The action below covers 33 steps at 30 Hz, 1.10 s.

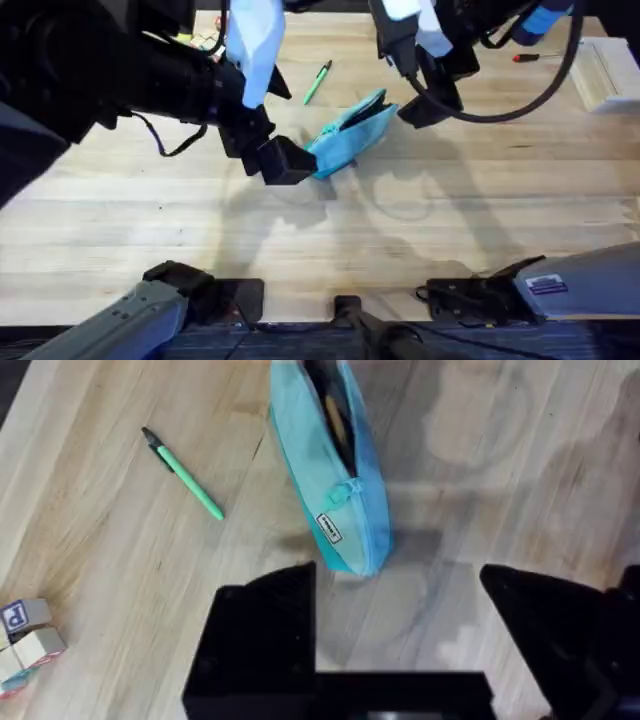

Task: Unzip the bag, pick up the pens from the table one at a time and place them inside, then zip the bag closed.

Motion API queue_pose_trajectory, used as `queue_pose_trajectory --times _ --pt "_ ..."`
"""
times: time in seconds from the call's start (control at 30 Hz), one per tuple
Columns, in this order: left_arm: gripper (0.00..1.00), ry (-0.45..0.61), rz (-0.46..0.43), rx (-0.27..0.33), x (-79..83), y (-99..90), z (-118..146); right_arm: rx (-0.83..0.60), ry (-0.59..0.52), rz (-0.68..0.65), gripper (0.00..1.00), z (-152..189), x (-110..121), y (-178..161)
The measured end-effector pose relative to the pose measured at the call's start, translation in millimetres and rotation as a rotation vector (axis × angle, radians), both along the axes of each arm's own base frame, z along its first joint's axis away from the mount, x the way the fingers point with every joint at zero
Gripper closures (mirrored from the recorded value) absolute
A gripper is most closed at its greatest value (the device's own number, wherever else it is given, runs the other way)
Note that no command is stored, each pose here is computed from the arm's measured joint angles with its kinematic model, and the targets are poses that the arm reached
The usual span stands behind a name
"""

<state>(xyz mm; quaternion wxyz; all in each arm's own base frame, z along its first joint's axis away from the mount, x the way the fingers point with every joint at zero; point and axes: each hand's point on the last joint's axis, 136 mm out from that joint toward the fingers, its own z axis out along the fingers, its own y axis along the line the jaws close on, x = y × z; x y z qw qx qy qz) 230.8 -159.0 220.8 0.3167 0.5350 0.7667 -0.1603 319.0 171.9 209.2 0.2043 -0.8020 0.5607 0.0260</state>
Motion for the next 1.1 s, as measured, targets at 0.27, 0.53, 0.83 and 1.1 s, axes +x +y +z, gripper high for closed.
queue_pose_trajectory --times 0.27,0.53,0.83,1.1 --pt "0.006 0.0 0.0 0.0 -0.1 0.0 0.0 -0.002 0.002 0.006 0.964 -0.3 -1.0 -0.3" --pt "0.006 0.0 0.0 0.0 0.0 0.0 0.0 -0.022 0.056 0.007 0.972 -18.3 2.9 1.3" --pt "0.007 0.0 0.0 0.0 0.0 0.0 0.0 -0.059 0.151 0.007 0.971 -56.6 11.1 4.5" --pt "0.006 0.0 0.0 0.0 0.0 0.0 0.0 -0.066 0.17 0.007 0.972 -81.3 24.8 9.8"
